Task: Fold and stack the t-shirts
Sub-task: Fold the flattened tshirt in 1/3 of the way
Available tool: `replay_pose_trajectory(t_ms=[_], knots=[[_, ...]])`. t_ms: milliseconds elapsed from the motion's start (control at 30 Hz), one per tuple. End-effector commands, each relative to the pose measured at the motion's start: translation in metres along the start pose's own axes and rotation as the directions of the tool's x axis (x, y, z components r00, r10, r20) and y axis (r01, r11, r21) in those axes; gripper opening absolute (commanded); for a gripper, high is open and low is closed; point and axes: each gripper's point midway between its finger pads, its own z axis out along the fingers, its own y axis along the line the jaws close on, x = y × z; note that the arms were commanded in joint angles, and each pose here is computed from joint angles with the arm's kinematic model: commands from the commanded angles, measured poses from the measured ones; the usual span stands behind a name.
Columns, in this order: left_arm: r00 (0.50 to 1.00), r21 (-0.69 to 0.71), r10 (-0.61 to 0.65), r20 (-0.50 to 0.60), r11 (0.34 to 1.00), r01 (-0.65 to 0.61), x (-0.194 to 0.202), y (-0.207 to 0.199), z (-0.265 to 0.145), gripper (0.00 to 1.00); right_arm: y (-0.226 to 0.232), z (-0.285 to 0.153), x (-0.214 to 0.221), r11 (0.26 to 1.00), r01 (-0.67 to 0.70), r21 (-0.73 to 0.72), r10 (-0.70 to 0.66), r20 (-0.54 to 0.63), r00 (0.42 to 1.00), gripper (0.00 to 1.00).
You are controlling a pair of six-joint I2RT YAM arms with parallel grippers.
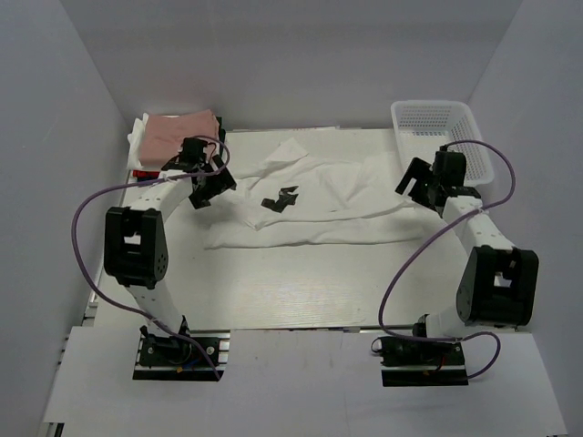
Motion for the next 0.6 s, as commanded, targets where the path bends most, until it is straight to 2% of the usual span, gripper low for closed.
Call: replay_pose_trajectory(t_ms=[0,100,267,400,567], knots=[[0.998,0.055,0.010,0.060,0.998,-0.014,-0.005,-0.004,-0.039,0.99,0.024,-0.034,0.007,0.991,0.031,-0.133,-0.028,0.019,0.999,0.90],[1.000,0.101,0.000,-0.001,0.995,0.000,0.031,0.002,-0.032,0.99,0.024,-0.030,0.036,0.984,0.022,-0.177,-0.025,-0.013,1.000,0.90],[0.996,0.174,0.007,-0.087,0.985,0.008,0.054,-0.005,-0.013,0.99,0.025,-0.007,0.060,0.979,0.002,-0.205,-0.021,-0.095,0.995,0.90],[0.986,0.176,-0.012,-0.168,0.983,0.042,0.081,0.008,0.011,0.99,0.025,0.016,0.059,0.976,-0.036,-0.217,0.022,-0.065,0.998,0.90],[0.973,0.083,-0.038,-0.228,0.995,0.058,0.113,0.037,0.020,0.99,-0.008,0.037,0.093,0.995,-0.072,-0.074,0.061,-0.141,0.988,0.90]])
